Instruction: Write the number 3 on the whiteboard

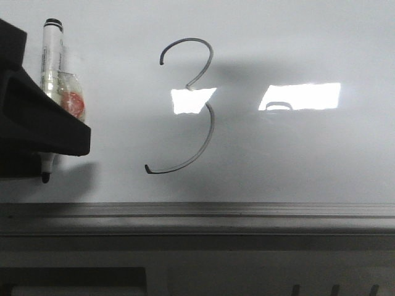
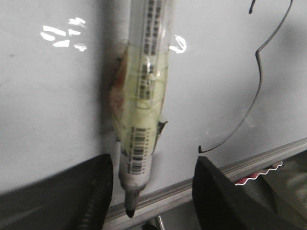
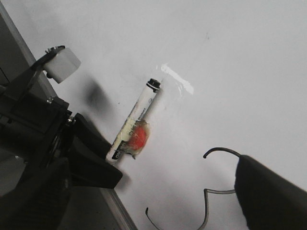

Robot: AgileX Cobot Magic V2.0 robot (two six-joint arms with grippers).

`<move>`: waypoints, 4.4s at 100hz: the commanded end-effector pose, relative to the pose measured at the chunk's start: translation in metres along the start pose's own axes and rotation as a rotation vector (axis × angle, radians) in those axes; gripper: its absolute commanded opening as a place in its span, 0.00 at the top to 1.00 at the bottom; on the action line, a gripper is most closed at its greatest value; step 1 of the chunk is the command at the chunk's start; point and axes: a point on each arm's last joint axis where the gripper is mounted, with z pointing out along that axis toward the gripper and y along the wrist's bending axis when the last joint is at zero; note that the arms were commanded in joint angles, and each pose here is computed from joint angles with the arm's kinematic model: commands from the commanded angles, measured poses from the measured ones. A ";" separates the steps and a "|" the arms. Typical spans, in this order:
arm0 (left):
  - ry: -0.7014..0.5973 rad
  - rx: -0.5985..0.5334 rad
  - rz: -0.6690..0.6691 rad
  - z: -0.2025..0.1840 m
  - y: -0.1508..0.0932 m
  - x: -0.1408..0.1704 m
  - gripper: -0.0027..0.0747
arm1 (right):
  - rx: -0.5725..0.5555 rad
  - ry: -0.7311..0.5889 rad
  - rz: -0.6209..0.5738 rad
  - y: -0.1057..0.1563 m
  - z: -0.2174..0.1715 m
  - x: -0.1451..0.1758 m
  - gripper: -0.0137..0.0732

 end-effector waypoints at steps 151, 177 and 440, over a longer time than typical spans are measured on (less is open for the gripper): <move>-0.686 0.113 0.761 -0.142 0.004 0.011 0.99 | 0.044 -0.324 0.051 0.008 -0.157 0.177 0.90; -0.686 0.113 0.761 -0.142 0.004 0.011 0.99 | 0.043 -0.313 0.051 0.008 -0.157 0.178 0.90; -0.593 -0.623 0.358 -0.100 0.106 0.079 0.99 | 0.042 -0.351 0.052 0.008 -0.158 0.175 0.90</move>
